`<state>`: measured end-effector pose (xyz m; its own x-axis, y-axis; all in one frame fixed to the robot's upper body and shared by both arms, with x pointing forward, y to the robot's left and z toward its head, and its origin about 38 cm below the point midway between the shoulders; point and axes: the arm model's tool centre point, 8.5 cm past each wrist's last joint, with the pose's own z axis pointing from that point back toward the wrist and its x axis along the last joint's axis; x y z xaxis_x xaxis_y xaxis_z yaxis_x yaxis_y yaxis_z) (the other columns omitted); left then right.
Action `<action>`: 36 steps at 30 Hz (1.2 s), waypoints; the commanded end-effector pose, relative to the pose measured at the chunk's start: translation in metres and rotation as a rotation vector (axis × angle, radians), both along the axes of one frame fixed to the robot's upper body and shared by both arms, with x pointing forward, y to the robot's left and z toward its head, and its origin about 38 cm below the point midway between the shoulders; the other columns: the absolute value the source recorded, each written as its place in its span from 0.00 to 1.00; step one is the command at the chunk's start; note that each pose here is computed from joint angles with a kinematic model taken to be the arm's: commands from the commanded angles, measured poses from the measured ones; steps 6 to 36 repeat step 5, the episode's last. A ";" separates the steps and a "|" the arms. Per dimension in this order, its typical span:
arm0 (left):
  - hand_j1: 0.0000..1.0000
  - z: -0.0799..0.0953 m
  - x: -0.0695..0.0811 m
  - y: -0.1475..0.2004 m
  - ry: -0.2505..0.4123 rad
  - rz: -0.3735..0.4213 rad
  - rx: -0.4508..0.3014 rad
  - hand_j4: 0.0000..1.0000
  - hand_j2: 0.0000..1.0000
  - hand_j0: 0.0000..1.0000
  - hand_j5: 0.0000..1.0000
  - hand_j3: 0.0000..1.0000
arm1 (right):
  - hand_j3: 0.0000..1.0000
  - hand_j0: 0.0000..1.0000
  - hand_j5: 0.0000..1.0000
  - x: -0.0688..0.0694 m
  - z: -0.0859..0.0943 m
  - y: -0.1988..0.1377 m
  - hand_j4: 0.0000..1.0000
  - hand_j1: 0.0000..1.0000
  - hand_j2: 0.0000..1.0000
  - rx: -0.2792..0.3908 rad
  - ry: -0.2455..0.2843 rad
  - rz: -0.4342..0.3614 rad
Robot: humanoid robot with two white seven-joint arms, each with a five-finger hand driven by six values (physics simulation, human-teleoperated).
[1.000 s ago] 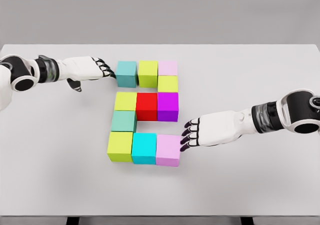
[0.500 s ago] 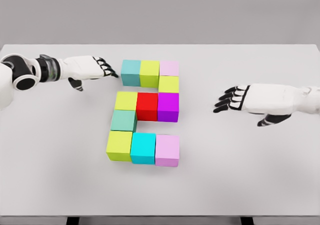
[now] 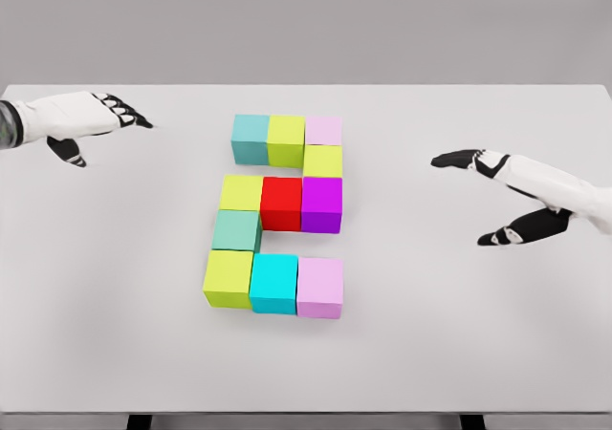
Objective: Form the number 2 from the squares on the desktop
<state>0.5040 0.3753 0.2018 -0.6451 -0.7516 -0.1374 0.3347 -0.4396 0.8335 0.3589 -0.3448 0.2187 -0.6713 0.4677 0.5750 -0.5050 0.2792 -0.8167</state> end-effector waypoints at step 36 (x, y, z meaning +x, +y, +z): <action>1.00 0.004 -0.003 0.015 -0.001 0.033 -0.005 1.00 1.00 1.00 1.00 1.00 | 1.00 1.00 1.00 0.014 0.006 -0.014 1.00 1.00 1.00 0.050 -0.043 -0.080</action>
